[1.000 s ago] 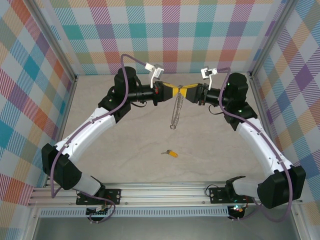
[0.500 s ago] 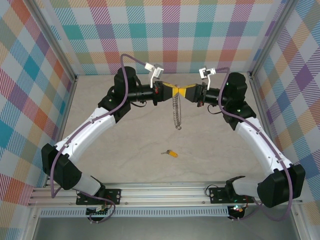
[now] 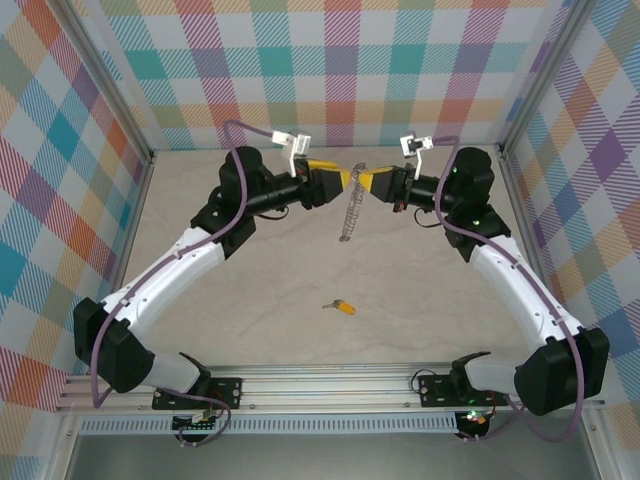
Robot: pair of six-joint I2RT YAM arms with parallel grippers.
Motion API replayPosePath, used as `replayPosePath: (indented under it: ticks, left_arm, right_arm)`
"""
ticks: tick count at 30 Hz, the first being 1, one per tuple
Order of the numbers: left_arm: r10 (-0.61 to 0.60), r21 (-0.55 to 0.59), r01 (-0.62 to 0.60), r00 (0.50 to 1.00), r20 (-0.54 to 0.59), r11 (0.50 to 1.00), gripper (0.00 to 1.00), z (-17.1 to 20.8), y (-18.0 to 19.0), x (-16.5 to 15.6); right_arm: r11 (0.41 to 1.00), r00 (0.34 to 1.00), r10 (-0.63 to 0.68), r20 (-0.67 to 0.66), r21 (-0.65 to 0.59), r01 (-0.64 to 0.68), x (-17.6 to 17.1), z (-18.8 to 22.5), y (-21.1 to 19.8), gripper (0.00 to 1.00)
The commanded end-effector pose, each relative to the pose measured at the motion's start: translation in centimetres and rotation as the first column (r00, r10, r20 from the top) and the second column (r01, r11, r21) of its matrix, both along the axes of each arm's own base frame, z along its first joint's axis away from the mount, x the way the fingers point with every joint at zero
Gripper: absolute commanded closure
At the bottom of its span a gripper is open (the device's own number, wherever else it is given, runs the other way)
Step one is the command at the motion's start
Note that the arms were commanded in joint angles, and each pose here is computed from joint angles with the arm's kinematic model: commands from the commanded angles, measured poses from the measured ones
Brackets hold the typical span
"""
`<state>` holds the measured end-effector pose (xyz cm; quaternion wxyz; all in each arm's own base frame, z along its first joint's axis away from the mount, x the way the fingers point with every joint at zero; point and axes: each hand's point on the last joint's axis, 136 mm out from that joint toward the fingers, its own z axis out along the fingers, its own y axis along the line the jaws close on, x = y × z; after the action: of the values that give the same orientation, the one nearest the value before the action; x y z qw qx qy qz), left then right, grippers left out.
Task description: Put the keys on the keyring
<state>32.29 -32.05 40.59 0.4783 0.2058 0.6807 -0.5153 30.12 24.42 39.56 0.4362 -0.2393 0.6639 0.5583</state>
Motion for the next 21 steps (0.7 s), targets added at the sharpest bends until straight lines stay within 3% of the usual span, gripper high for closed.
replayPosePath:
  ticks: [1, 7, 12, 21]
  left_arm:
    - [0.074, -0.159, -0.070, 0.997, 0.021, 0.985, 0.35, 3.4, 1.6, 0.3]
    - [0.010, -0.280, -0.017, 1.000, -0.025, 0.960, 0.30, 4.0, 1.2, -0.1]
    - [-0.030, -0.335, 0.018, 0.999, -0.031, 0.942, 0.43, 4.0, 1.0, -0.6]
    - [-0.069, -0.333, 0.055, 0.997, -0.030, 0.941, 0.62, 3.5, 0.0, -0.9]
  right_arm:
    - [0.997, 0.994, -0.013, 0.113, 0.076, 0.004, -1.0, 2.8, -0.4, 1.00]
    - [0.977, 0.990, -0.059, 0.128, 0.211, 0.031, -0.8, 4.0, -1.0, 1.00]
    - [0.960, 0.990, -0.082, 0.113, 0.275, 0.048, -0.5, 4.2, -1.3, 1.00]
    - [0.951, 0.992, -0.068, 0.111, 0.309, 0.030, -0.4, 5.0, -1.0, 1.00]
